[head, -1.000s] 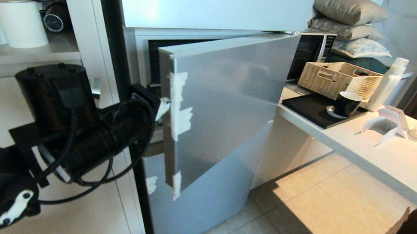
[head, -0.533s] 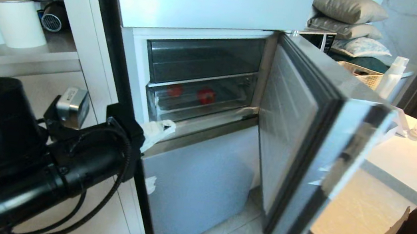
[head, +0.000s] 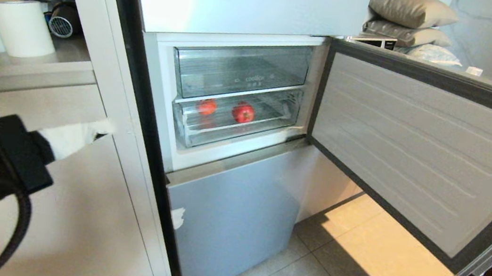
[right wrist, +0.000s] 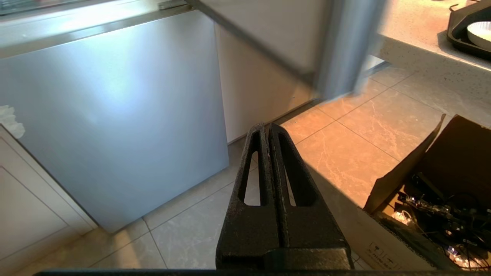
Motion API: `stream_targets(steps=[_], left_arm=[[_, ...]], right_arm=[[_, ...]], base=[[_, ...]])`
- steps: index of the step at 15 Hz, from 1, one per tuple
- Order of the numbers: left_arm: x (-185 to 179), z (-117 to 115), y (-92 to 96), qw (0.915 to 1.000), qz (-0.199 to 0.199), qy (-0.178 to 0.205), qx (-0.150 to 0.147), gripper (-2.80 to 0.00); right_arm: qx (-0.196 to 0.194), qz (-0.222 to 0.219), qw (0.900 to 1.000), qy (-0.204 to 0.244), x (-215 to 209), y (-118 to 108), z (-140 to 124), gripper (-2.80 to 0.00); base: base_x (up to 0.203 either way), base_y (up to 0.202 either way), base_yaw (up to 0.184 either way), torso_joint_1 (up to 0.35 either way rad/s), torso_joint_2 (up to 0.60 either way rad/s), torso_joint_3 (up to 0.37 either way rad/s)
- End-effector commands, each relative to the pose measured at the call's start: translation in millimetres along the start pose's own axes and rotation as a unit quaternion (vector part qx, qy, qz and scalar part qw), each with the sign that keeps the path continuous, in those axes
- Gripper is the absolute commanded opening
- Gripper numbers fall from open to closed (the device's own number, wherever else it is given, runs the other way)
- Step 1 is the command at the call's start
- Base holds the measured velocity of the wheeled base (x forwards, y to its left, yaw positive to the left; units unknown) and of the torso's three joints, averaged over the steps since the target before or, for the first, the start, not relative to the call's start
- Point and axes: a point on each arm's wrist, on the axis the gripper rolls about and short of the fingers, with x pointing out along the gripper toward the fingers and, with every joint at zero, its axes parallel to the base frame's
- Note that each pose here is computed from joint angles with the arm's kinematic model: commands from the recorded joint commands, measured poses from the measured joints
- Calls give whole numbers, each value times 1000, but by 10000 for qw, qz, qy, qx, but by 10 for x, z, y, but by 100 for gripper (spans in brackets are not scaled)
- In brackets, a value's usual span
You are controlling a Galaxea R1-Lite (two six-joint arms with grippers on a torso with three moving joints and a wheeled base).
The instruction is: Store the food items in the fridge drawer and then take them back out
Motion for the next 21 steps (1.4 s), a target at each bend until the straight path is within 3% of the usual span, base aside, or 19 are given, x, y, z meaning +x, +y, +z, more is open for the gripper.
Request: stream_targets(steps=[1,3,6,7,8,12,15,17,19,21], left_arm=[[-391,65,209,9947,835,-263,531,-280],[-578,1,396,9786,1772,-448,949,-280],[-1004,-292,585,9325,3104,-646,1731,-280],[-1130,-442,604,9232,3281,-675,1883,-280],[-1223,-655,640,9214,3269,-561,2025,-280],[-1409,-1438,799,9409,2507,-21,2276,-280],[-1590,-1667,778,9489,1876,-179,2530,-280],[-1600,-1728,787,9510,1558,-99,2668,-280],[-1599,-1734,796,9618,1662,-181,2167,-280],[-1602,-1729,803,9670,1833,-300,1743,-280]], right_arm=[[0,-2,10000,5,1,0,0,-280],[0,-8,10000,5,1,0,0,-280],[0,-2,10000,5,1,0,0,-280],[0,-9,10000,5,1,0,0,-280],[0,-2,10000,5,1,0,0,-280],[-46,-10,10000,5,1,0,0,-280],[-19,30,9999,-131,-18,4,73,-280],[84,192,9991,-363,-66,22,361,-280],[363,296,9989,-80,49,47,722,-280],[631,319,9964,476,391,78,1069,-280]], base=[[0,0,0,0,0,0],[0,0,0,0,0,0],[0,0,0,0,0,0],[0,0,0,0,0,0],[0,0,0,0,0,0],[0,0,0,0,0,0],[0,0,0,0,0,0],[0,0,0,0,0,0],[0,0,0,0,0,0],[0,0,0,0,0,0]])
